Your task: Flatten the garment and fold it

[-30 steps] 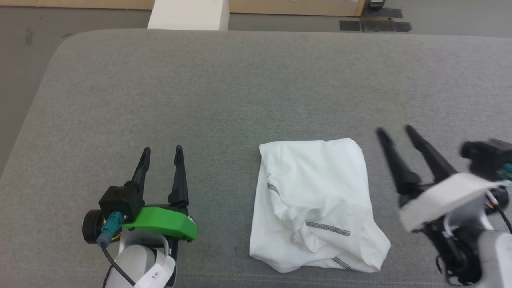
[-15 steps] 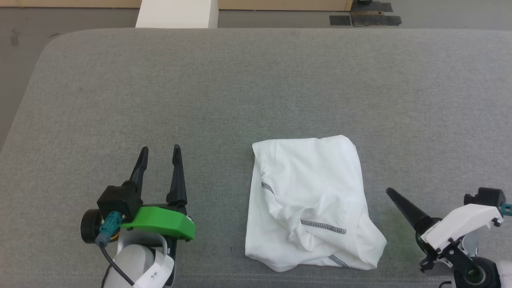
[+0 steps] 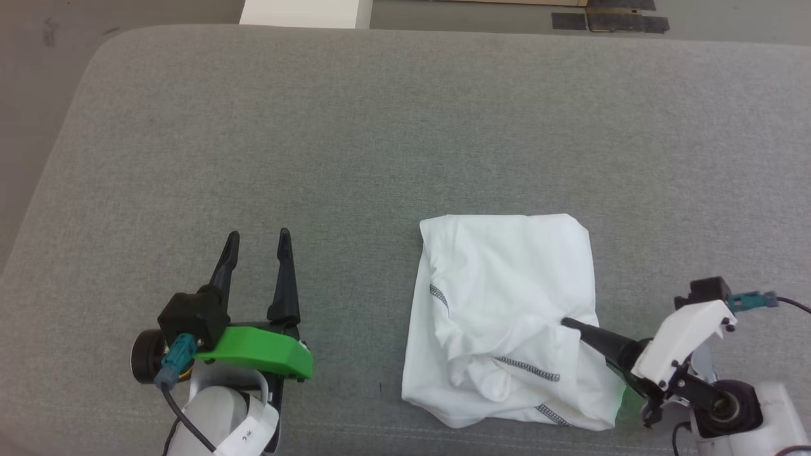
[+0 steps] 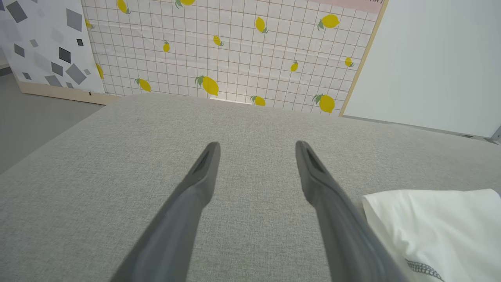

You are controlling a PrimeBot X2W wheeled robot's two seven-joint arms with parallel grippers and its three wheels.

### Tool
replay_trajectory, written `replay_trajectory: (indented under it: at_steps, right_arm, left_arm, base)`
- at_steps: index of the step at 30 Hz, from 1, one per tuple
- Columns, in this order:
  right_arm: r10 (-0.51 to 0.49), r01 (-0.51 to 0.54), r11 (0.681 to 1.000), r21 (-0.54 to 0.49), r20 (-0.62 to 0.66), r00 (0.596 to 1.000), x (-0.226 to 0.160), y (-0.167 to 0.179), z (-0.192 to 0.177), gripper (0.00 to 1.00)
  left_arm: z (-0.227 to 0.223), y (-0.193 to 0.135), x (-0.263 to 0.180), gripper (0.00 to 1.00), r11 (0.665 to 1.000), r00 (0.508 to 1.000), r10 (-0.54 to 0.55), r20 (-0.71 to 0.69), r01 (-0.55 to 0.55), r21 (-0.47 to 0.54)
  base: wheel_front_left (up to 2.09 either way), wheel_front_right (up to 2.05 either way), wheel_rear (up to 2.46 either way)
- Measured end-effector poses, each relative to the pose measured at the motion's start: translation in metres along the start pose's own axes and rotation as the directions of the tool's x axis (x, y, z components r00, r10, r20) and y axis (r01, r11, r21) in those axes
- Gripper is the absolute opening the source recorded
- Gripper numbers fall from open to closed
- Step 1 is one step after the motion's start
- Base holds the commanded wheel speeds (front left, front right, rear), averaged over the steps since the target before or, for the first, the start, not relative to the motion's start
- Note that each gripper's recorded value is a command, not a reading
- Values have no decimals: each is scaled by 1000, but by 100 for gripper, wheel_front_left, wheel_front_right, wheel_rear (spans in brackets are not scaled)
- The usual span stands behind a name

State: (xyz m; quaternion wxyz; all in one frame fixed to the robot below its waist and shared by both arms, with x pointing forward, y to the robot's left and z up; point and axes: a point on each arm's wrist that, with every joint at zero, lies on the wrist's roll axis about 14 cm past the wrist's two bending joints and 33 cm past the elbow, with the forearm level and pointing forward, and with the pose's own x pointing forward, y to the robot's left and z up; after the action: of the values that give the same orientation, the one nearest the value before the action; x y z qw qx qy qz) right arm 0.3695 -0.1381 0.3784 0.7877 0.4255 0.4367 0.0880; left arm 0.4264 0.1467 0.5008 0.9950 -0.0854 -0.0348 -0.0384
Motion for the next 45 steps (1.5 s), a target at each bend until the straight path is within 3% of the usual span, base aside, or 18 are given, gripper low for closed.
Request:
replay_trajectory:
  at_steps: [4,5,7,10,18,19,21,23,29,33,40,45]
  right_arm:
    - [33,-33,999,-6,-34,999,8,11,-6,96]
    - [41,-41,999,-6,-40,998,9,14,-7,84]
    - [47,-48,999,-13,-50,998,11,17,-10,47]
    - [52,-54,998,-25,-59,997,11,20,-13,0]
    - [44,-46,995,-90,-32,999,6,26,-6,0]
    - [-27,27,974,-226,2,1000,-1,24,5,0]
    - [-74,85,943,-322,45,996,-9,23,21,0]
    - [-136,167,886,-432,102,985,-21,20,43,0]
    - [-299,410,693,-593,281,912,-61,-3,105,0]
    - [-394,553,583,-596,388,833,-89,-30,146,0]
    - [-525,742,416,-525,527,668,-132,-81,205,0]
    - [-598,831,342,-438,581,552,-162,-115,234,0]
  left_arm:
    - [1,2,-2,100,1000,1000,6,2,-6,0]
    - [2,3,-2,100,1000,1000,8,3,-8,1]
    - [3,4,-3,100,1000,1000,12,6,-12,1]
    - [4,4,-3,100,1000,1000,13,10,-13,1]
    - [3,1,0,100,1000,1000,9,9,-9,-1]
    - [2,-3,3,100,1000,1000,-3,8,3,-3]
    - [0,-9,7,100,1000,1000,-21,7,21,1]
    - [-1,-17,11,100,999,999,-46,6,46,0]
    - [-3,-51,33,100,989,988,-150,26,150,8]
    - [-2,-80,55,100,974,972,-227,55,227,9]
    - [-26,-114,86,100,943,942,-333,44,332,29]
    - [-46,-133,104,100,923,922,-386,25,385,21]
  base:
    - [0,0,0]
    - [0,0,0]
    - [0,0,0]
    - [0,0,0]
    - [0,0,0]
    - [0,0,0]
    - [0,0,0]
    - [0,0,0]
    - [0,0,0]
    - [0,0,0]
    - [0,0,0]
    - [0,0,0]
